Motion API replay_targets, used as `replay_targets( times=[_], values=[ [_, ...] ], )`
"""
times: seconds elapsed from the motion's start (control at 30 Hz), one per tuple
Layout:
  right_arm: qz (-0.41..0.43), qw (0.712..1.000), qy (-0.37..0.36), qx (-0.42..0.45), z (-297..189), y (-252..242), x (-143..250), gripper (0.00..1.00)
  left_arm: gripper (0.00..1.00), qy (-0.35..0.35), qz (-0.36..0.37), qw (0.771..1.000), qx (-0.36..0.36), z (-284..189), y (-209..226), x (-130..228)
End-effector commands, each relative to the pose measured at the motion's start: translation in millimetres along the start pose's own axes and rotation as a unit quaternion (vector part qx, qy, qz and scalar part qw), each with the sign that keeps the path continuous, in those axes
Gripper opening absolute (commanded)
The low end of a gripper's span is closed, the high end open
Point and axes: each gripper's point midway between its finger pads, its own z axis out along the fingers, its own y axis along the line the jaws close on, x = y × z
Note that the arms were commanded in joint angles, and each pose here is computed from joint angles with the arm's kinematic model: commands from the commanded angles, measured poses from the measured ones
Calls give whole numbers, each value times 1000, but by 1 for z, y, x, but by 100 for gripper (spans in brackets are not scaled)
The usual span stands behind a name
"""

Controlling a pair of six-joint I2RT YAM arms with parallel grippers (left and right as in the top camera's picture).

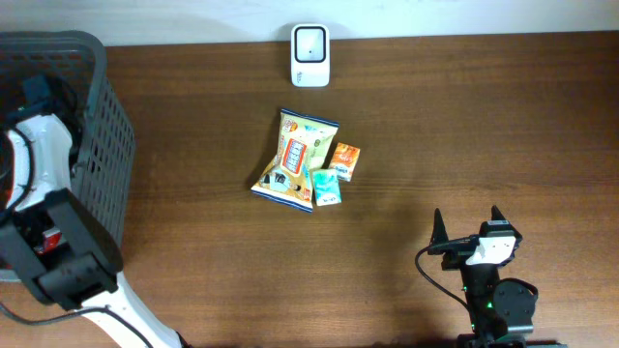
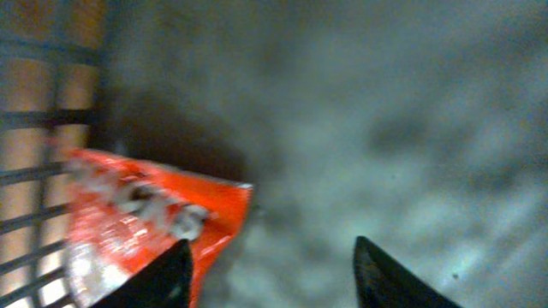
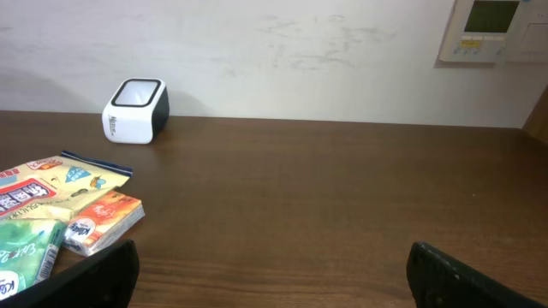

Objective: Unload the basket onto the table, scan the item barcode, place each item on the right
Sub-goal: 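Reach left gripper into basket and grasp red HACKS candy bag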

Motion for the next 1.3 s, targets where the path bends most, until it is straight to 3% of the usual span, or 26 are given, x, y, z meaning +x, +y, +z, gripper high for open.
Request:
replay_targets(
  times=[0.0, 0.17, 0.23, 0.57, 0.6, 0.63, 0.67, 0.7, 0.77, 0.8, 0.93, 1.07, 1.13, 1.27],
  values=[
    [5, 1000, 2, 4, 0, -2, 4, 99, 99, 8, -57, 996, -73, -13, 46, 9],
    [5, 1000, 2, 4, 0, -2, 4, 99, 96, 49, -115, 990, -65, 10, 88, 36],
    [5, 1000, 2, 4, 0, -2, 4, 99, 92, 67, -127, 989, -26, 26, 86, 50],
    [6, 1000, 2, 4, 0, -2, 4, 99, 89, 104, -92, 990, 8, 73, 51, 93],
    [5, 1000, 2, 4, 0, -2, 4, 99, 84, 104, -92, 990, 12, 75, 49, 94],
    [5, 1000, 2, 4, 0, -2, 4, 99, 66, 102, -93, 990, 19, 75, 46, 93],
    [5, 1000, 2, 4, 0, -2, 4, 99, 40, 99, -95, 990, 27, 75, 44, 91],
    [5, 1000, 2, 4, 0, -2, 4, 99, 26, 98, -95, 990, 27, 75, 44, 91],
    [6, 1000, 2, 4, 0, -2, 4, 99, 14, 95, -97, 990, 27, 75, 44, 89],
    [5, 1000, 2, 4, 0, -2, 4, 99, 4, 93, -97, 991, 27, 74, 45, 87],
    [5, 1000, 2, 4, 0, -2, 4, 99, 0, 69, -104, 992, 29, 58, 51, 74],
    [5, 1000, 2, 4, 0, -2, 4, 99, 0, -77, -119, 979, 143, -28, 36, 4],
    [5, 1000, 2, 4, 0, -2, 4, 99, 0, -192, -102, 950, 226, -115, 22, -38],
    [6, 1000, 2, 4, 0, -2, 4, 99, 0, -331, -69, 897, 284, -249, 12, -53]
  ],
)
